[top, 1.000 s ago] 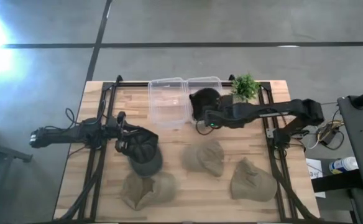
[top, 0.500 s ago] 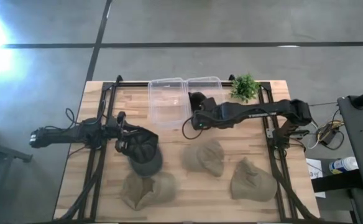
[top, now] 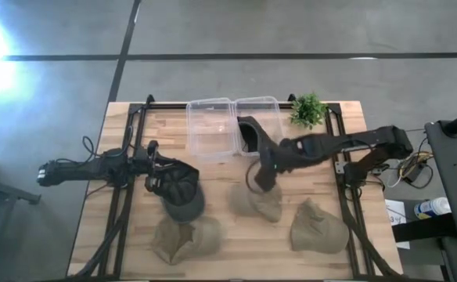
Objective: Pick & Place hat
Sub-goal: Put the top brown cap into the left transparent bin
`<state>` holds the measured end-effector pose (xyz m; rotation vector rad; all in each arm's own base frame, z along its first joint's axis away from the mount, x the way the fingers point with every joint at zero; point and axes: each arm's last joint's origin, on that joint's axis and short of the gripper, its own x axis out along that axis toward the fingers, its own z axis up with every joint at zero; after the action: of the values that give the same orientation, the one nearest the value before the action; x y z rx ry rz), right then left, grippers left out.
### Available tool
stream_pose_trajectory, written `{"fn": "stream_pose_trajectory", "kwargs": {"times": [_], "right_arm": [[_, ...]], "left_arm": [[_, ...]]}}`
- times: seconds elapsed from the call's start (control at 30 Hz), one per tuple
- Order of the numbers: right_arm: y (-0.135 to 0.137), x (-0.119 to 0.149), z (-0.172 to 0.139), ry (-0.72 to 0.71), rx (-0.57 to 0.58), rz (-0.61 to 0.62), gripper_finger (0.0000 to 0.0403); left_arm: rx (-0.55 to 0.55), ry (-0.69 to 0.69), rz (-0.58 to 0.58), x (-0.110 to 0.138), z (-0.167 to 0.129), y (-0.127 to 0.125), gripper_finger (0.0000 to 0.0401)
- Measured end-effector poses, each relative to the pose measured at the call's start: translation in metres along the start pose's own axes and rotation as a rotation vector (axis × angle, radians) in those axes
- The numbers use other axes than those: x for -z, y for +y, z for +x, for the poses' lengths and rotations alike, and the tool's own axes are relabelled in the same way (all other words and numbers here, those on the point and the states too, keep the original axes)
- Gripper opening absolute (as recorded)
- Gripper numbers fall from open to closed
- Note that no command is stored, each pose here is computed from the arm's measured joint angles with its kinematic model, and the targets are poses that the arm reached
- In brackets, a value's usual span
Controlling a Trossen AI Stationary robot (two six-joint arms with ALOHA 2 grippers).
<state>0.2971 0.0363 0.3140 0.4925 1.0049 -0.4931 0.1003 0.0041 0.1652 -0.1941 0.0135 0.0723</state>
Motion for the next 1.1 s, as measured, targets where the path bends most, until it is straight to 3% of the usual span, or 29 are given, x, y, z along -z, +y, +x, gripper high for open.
{"fn": "stream_pose_trajectory", "kwargs": {"times": [0.2,0.3,0.47,0.53,0.67,0.73,1.0,1.1], "right_arm": [[0.017,0.043,0.032,0.133,0.034,-0.019,0.0185],[0.016,0.056,0.053,0.16,0.041,0.064,0.0181],[0.015,0.068,0.083,0.106,-0.076,0.248,0.0174],[0.012,0.074,0.092,0.098,-0.092,0.32,0.0171],[0.006,0.087,0.108,0.107,-0.059,0.413,0.0167],[0.003,0.093,0.118,0.125,-0.025,0.431,0.0167],[0.001,0.103,0.144,0.166,0.034,0.436,0.0166],[0.004,0.105,0.153,0.176,0.019,0.425,0.0166]], "left_arm": [[0.0,0.0,0.0,0.0,0.0,0.0,0.0104],[0.0,0.0,0.0,0.0,0.0,0.0,0.0104],[0.004,-0.02,-0.027,-0.002,0.0,0.0,0.0104],[0.036,-0.066,-0.221,-0.007,0.0,-0.002,0.0104],[0.1,-0.125,-0.737,-0.014,-0.001,-0.003,0.0104],[0.122,-0.132,-0.904,-0.016,-0.001,-0.004,0.0104],[0.06,-0.214,-1.152,-0.018,-0.002,-0.001,0.0104],[0.086,-0.224,-1.165,-0.02,-0.002,-0.001,0.0104]]}}
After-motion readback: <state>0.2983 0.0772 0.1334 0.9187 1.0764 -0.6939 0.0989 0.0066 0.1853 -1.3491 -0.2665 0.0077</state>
